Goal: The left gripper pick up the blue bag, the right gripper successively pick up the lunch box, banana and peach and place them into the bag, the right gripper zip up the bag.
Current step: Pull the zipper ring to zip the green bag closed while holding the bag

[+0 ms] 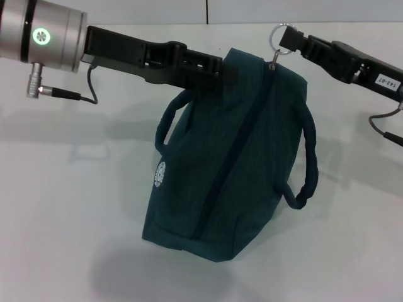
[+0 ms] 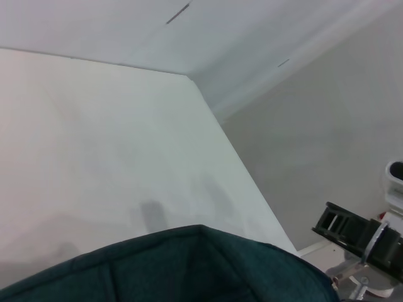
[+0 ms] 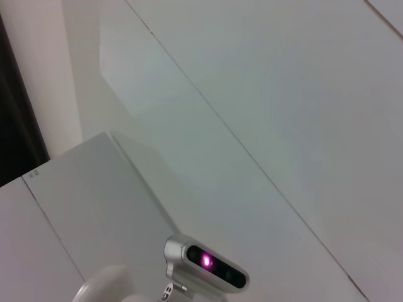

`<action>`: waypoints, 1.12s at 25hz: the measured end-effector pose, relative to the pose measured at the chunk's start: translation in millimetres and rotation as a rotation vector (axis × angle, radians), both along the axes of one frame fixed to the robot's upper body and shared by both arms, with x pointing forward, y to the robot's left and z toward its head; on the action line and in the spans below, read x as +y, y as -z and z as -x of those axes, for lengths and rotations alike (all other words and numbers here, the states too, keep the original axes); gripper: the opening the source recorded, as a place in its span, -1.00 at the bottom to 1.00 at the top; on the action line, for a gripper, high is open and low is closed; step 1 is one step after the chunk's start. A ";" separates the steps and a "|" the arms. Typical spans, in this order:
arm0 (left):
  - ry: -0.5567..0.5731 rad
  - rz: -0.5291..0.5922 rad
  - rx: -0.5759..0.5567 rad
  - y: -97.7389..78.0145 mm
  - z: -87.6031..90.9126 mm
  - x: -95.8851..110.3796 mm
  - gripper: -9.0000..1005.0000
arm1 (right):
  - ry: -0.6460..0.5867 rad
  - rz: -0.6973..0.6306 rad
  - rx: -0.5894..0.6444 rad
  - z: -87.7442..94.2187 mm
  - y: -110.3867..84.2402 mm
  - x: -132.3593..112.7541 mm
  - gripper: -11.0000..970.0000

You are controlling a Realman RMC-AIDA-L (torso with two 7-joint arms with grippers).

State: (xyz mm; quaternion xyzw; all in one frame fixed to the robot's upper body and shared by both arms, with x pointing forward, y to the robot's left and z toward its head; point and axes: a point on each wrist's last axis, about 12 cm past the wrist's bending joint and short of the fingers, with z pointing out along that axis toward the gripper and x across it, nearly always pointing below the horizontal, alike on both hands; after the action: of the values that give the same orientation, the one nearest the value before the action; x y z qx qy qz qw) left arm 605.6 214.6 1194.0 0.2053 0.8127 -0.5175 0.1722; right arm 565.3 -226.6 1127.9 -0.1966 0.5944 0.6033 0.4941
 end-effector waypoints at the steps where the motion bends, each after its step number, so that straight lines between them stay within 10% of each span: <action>1: -0.001 -0.001 0.000 0.1 -0.1 0.0 0.21 | -0.001 0.000 0.000 0.2 0.2 0.3 -0.97; 28: 0.064 -0.149 -0.052 11.4 -1.7 -17.6 0.35 | -0.008 0.006 0.001 -0.5 0.8 4.4 -0.97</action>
State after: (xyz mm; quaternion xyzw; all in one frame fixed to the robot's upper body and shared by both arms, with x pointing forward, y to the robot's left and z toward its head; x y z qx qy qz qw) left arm 607.3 197.0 1182.7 0.2566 0.8372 -0.4553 0.1609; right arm 565.8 -222.2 1127.1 -0.2003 0.5956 0.6036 0.4907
